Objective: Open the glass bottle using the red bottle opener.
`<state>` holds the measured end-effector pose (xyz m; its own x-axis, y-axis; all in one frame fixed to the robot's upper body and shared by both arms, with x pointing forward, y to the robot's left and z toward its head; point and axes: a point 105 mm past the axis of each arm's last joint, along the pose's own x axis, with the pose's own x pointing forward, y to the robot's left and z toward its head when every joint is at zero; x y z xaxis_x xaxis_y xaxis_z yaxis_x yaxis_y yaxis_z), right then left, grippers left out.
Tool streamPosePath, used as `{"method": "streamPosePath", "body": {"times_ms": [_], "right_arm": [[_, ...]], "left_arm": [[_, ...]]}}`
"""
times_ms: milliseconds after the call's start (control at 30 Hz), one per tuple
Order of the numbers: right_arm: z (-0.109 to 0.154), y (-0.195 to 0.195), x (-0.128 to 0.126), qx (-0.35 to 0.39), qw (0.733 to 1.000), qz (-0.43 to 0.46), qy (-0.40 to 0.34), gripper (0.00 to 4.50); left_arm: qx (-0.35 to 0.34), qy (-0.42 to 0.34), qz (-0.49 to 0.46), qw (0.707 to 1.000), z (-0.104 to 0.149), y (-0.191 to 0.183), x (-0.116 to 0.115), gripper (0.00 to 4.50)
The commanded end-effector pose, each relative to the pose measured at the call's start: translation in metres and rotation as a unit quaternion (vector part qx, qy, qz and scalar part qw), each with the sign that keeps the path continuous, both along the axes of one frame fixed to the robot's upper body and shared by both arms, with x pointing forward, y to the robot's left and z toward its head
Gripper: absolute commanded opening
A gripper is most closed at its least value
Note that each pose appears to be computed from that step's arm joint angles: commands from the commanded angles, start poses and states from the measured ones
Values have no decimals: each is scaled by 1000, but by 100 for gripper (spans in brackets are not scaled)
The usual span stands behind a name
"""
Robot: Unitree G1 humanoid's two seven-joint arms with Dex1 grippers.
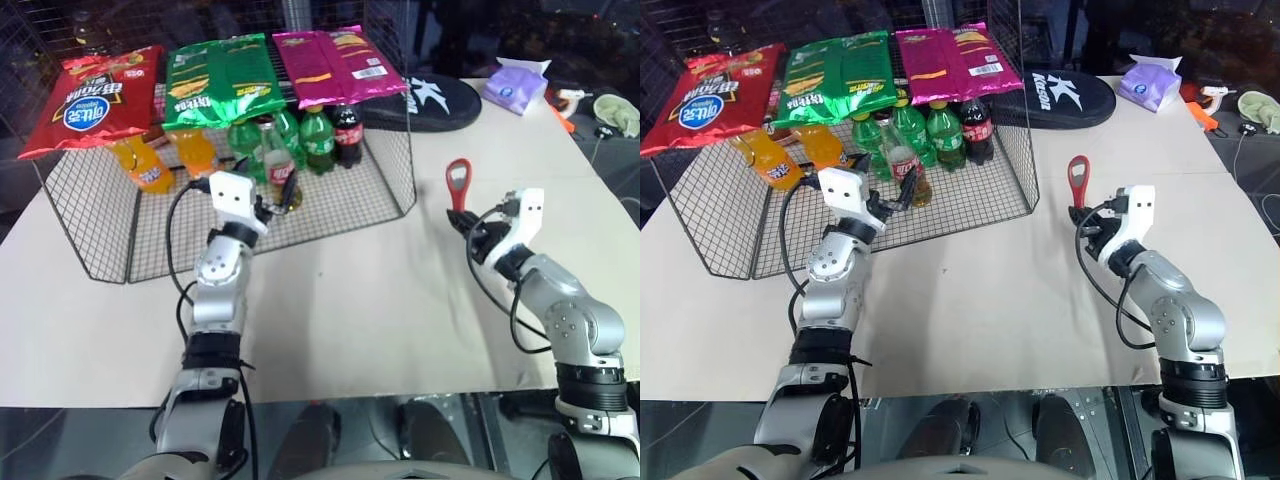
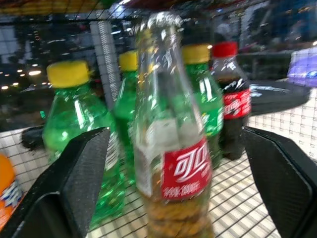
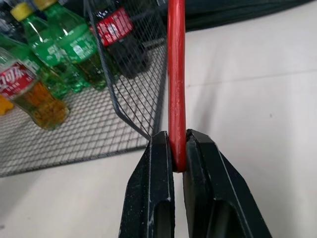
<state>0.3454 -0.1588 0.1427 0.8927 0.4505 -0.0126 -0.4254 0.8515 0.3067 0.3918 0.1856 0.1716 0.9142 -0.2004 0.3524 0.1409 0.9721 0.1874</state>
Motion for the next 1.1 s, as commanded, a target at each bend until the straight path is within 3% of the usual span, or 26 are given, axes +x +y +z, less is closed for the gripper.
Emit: {"method": "streamPosePath", "body": {"times_ms": [33,333,567,733,967,1100], "right_arm": [[19,-1,-3,1,999,-5,-41,0],[11,-1,-5,0,999,-14,-36,0],[8,0,-8,-6,999,-15,-37,0],[9,-1,-10,-12,999,-16,-45,0],[33,-5,-12,-35,991,-27,-123,0],[39,6,-22,-73,983,14,-166,0]], "left_arm": [[17,-15,15,1000,12,3,8,424],[4,39,-5,999,-3,-16,43,424],[-2,48,-4,999,0,-18,56,424],[-16,32,-3,999,5,-16,55,276],[-8,8,-56,998,8,-24,35,279],[-16,4,-80,997,14,-21,13,279]]}}
